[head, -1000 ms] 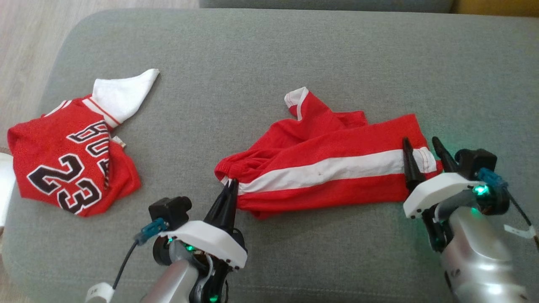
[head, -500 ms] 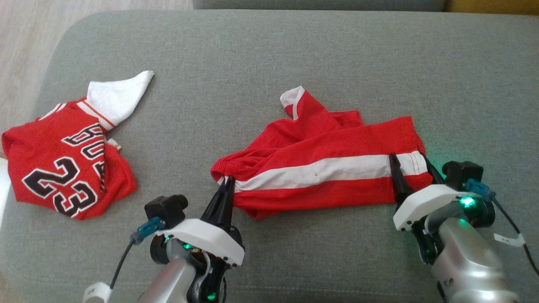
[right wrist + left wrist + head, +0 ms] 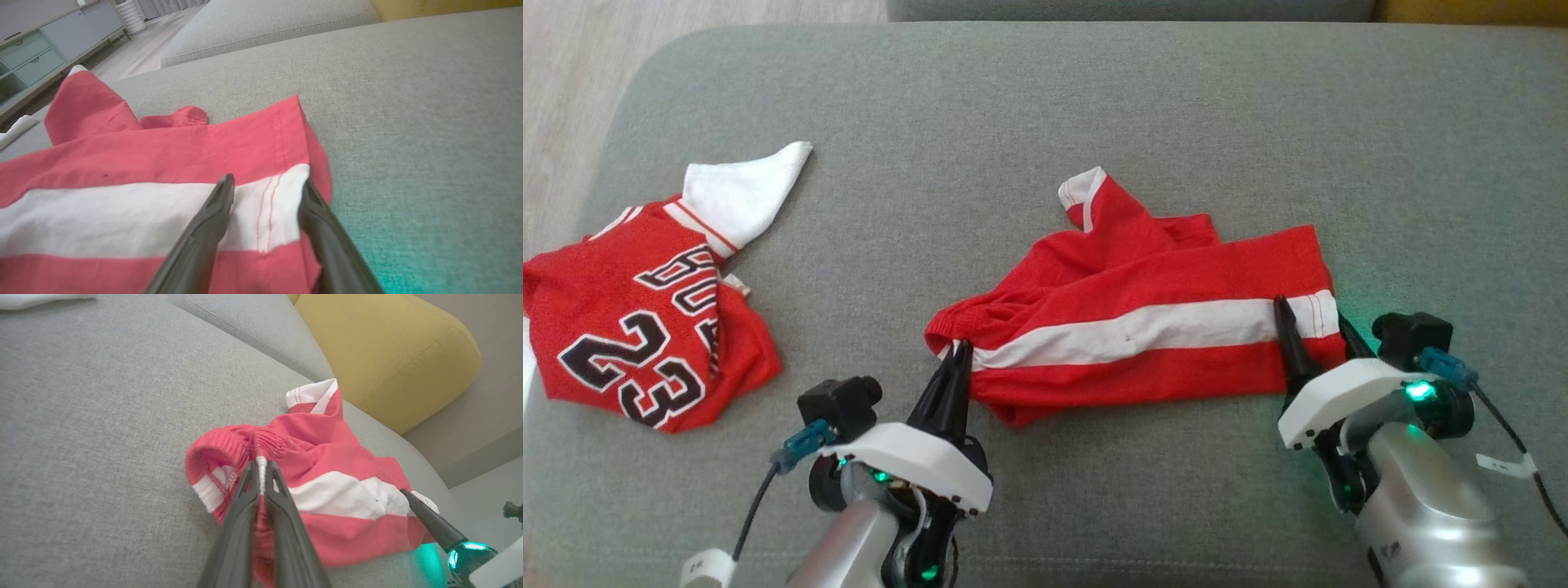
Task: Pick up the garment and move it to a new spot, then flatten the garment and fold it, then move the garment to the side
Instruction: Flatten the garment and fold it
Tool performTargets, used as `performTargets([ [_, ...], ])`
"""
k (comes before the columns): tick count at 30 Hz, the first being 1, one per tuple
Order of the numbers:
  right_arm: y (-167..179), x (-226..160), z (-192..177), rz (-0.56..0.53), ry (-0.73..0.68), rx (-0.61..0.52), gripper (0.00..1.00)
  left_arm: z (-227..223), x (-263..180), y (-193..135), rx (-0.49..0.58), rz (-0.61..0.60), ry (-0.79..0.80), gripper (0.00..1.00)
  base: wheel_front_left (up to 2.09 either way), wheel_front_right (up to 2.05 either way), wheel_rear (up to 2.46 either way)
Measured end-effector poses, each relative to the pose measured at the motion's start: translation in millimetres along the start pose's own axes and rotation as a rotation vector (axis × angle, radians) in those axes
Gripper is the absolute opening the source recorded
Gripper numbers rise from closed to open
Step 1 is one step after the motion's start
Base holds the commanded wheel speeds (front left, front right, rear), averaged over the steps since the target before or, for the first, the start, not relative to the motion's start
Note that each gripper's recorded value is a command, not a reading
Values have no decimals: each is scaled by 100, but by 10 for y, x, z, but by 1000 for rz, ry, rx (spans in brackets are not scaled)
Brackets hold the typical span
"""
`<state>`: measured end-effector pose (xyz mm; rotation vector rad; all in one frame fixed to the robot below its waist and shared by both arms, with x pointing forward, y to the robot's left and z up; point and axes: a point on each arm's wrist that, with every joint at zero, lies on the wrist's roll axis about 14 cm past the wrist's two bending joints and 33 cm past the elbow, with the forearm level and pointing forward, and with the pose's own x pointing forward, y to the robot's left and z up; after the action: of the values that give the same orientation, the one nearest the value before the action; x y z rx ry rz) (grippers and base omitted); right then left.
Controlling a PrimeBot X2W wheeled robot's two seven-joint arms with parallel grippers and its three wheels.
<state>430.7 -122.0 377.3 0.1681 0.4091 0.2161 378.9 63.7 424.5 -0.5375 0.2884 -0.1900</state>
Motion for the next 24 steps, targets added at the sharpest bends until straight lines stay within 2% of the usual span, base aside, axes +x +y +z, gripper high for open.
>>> performTargets([
  [5,-23,-7,70,0,-21,-10,91,11,1,-1,1,0,-3,0,0,0,0],
  [12,-29,-61,17,-1,-15,-13,93,17,0,-1,1,0,-5,0,0,0,0],
  [14,-25,-68,10,0,-14,-13,89,16,0,0,2,0,-4,0,0,0,0],
  [17,-23,-74,-4,0,-11,-13,75,11,0,4,2,2,-3,0,0,0,0],
  [21,0,-57,79,7,-39,-9,61,6,2,10,2,3,-1,0,0,0,0],
  [24,7,-49,111,9,-49,-7,39,3,0,17,2,5,0,0,0,0,0],
])
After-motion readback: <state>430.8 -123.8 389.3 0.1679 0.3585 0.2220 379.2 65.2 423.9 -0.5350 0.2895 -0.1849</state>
